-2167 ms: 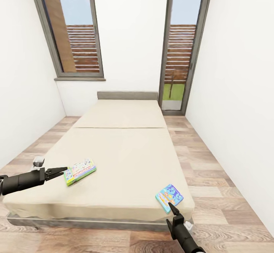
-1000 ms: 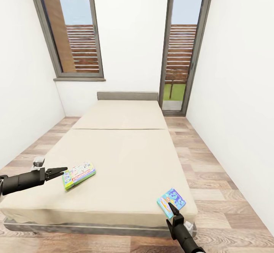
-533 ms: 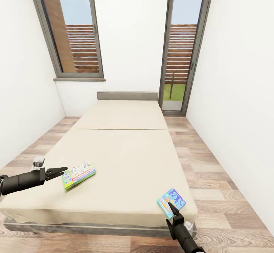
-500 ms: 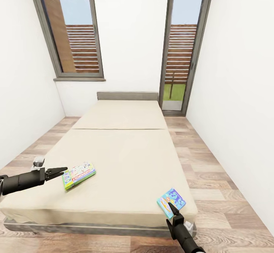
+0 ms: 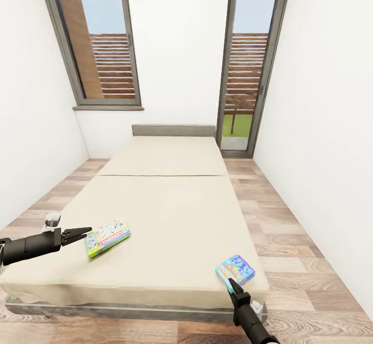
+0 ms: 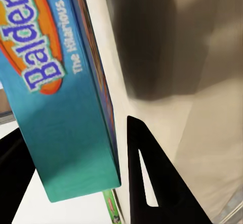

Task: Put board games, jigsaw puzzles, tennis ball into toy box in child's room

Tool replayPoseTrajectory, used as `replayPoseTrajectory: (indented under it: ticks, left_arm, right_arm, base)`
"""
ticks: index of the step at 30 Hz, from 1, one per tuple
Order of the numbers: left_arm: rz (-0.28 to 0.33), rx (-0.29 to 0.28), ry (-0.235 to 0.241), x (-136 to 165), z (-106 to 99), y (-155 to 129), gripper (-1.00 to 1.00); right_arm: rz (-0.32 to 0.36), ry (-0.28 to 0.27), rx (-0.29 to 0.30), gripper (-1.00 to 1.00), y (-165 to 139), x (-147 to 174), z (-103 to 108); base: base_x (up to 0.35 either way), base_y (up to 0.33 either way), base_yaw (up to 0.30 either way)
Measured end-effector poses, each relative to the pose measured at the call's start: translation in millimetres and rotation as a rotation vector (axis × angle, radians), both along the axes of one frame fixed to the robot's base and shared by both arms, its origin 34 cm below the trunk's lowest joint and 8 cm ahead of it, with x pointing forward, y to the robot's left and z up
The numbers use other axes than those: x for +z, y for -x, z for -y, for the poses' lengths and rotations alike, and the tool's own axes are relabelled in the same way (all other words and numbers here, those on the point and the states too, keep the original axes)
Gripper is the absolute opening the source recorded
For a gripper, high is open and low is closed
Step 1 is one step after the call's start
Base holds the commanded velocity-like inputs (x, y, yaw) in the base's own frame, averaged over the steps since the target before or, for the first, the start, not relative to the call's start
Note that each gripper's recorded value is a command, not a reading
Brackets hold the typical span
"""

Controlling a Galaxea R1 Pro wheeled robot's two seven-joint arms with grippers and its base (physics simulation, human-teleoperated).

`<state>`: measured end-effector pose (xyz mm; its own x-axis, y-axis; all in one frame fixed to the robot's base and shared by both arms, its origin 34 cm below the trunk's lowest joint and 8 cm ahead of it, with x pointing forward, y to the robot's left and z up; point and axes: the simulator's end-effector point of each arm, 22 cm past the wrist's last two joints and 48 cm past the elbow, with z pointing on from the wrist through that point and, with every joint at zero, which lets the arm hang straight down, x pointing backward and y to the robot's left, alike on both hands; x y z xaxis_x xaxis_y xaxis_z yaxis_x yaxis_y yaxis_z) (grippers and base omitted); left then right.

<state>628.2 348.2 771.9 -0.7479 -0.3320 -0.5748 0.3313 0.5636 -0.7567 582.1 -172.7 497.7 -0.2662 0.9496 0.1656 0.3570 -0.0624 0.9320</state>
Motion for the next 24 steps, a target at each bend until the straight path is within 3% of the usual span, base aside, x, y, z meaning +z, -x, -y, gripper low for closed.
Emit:
replayPoseTrajectory:
  ticks: [7,24]
  left_arm:
    - [0.000,0.000,0.000,0,0,0,1.00]
    - [-0.001,0.000,-0.002,34,0,-5,1.00]
  right_arm:
    - [0.000,0.000,0.000,-1.00,0,0,0]
    - [0.000,0.003,-0.001,-1.00,-5,34,0]
  base:
    - [0.000,0.000,0.000]
    - [0.000,0.000,0.000]
